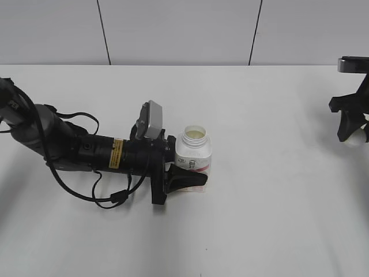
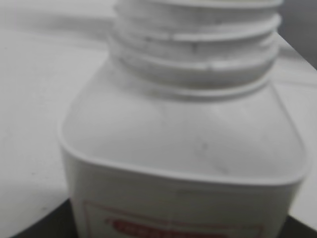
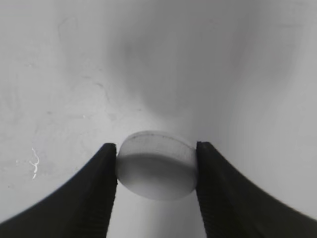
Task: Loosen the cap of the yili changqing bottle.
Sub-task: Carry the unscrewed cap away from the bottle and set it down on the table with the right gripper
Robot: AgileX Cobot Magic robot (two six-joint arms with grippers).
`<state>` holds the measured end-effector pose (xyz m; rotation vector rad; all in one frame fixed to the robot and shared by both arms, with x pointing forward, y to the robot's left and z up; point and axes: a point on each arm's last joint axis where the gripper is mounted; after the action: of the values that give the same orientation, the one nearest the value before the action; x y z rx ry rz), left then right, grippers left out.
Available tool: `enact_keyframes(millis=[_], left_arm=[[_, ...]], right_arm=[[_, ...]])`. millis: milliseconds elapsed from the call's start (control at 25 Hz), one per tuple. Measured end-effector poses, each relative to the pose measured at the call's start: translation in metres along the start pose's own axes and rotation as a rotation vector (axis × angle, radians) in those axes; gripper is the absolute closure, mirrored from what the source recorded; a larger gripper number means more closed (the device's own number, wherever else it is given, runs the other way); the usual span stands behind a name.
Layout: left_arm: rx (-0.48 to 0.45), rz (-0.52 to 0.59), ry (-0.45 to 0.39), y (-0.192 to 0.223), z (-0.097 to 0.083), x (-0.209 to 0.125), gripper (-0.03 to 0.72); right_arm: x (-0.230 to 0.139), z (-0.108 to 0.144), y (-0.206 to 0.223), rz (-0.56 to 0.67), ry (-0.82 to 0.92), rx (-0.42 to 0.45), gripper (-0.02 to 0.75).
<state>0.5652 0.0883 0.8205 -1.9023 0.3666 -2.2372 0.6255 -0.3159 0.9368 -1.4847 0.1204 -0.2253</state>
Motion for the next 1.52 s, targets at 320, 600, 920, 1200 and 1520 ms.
enact_keyframes(millis=[320,600,920,1200,1520], left_arm=[[0.0,0.0,0.0,0.0,0.0,0.0,0.302],[-0.001,0.0,0.0,0.0,0.0,0.0,0.302],[0.0,0.003,0.0,0.0,0.0,0.0,0.302],[0.0,0.003,0.0,0.0,0.0,0.0,0.302],[0.0,0.004,0.0,0.0,0.0,0.0,0.302]], right_arm=[[-0.001,0.004,0.015,0.058,0.044,0.049,0.351],[-0.004,0.003,0.027,0.107,0.051,0.047,0.351],[-0.005,0.002,0.03,0.129,0.045,0.032,0.351],[-0.007,0.0,0.035,0.167,0.04,0.013,0.351],[-0.008,-0.001,0.042,0.193,0.042,0.009,0.351]])
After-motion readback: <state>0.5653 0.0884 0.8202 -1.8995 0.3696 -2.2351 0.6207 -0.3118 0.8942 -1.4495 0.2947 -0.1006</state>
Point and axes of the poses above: a point on each arm's last joint axis where the gripper is mounted, y pointing out along that axis toward the gripper, z along the wrist's bending axis when the last joint is at zero, x = y × z, and after that the axes turned 14 degrees about y, right-handed
